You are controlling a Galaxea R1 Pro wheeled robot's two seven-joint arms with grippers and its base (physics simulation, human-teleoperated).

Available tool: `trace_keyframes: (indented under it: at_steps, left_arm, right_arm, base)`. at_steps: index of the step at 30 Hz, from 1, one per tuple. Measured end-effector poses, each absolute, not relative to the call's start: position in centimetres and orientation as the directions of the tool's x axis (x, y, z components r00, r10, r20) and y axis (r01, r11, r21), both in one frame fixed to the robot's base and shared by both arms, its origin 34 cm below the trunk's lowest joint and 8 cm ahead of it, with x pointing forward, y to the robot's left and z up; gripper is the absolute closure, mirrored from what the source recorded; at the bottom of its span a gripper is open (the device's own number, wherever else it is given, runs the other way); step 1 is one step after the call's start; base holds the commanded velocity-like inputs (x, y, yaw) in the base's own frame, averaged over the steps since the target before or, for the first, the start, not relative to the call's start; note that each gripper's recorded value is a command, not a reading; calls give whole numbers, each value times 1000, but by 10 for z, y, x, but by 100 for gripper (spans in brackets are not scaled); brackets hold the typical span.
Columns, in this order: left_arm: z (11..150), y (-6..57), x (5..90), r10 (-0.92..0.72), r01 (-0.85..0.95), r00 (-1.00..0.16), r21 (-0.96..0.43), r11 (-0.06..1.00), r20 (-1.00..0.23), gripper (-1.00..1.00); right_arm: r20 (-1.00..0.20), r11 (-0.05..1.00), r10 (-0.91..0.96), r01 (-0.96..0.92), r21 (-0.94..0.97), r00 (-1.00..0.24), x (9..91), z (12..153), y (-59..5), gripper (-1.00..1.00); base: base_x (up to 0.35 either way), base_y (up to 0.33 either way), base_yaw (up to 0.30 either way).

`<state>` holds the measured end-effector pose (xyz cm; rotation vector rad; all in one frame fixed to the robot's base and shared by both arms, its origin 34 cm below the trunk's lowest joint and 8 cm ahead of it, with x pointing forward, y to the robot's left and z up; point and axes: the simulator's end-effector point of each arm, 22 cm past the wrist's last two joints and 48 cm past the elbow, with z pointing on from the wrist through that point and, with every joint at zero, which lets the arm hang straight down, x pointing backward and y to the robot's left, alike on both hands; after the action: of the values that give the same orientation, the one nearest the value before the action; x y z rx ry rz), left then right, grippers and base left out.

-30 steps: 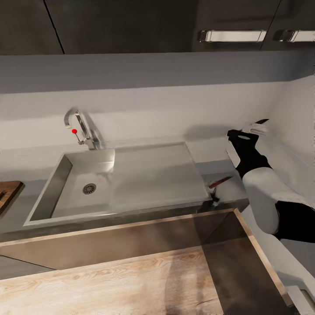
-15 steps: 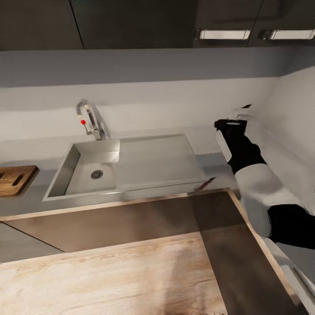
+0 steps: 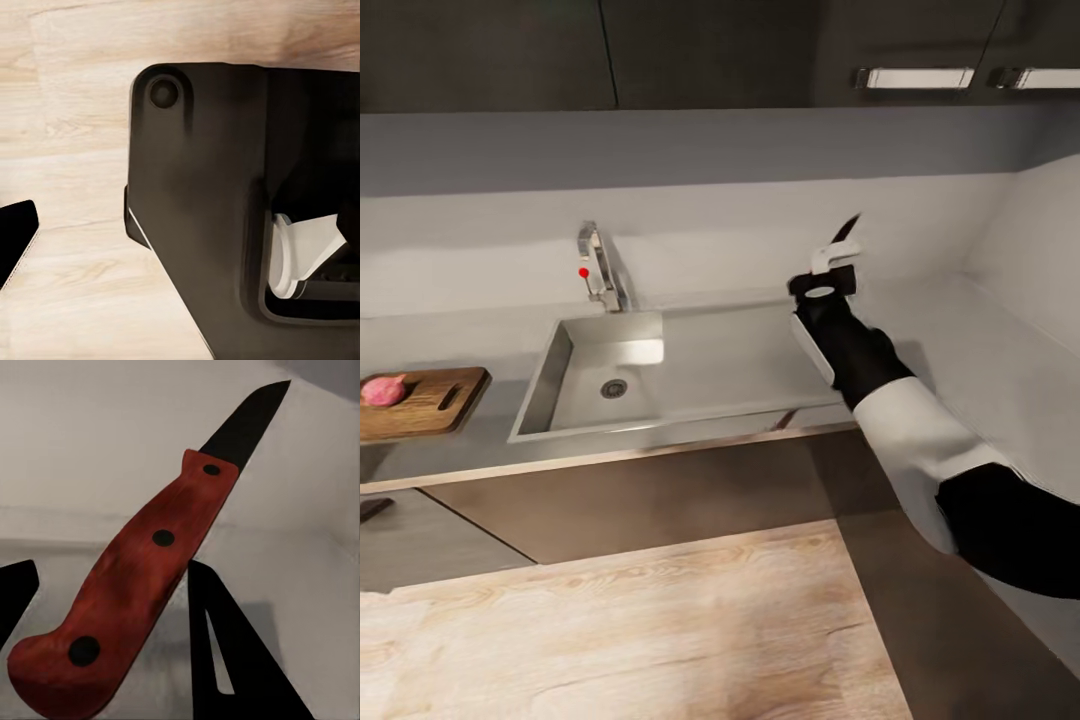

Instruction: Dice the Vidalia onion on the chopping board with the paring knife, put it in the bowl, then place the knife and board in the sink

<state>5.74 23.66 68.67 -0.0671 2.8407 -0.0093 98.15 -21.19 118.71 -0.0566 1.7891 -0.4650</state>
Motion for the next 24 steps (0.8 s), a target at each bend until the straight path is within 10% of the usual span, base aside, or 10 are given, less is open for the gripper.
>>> trace_keyframes:
  at_steps: [24]
  left_arm:
    - [686, 238, 63, -47, -46, -949, -12, 999, -312, -100]
  right_arm:
    - [-874, 831, -422, 282, -479, -240, 934, 1175, -150, 100]
  base:
    - [0, 129, 0]
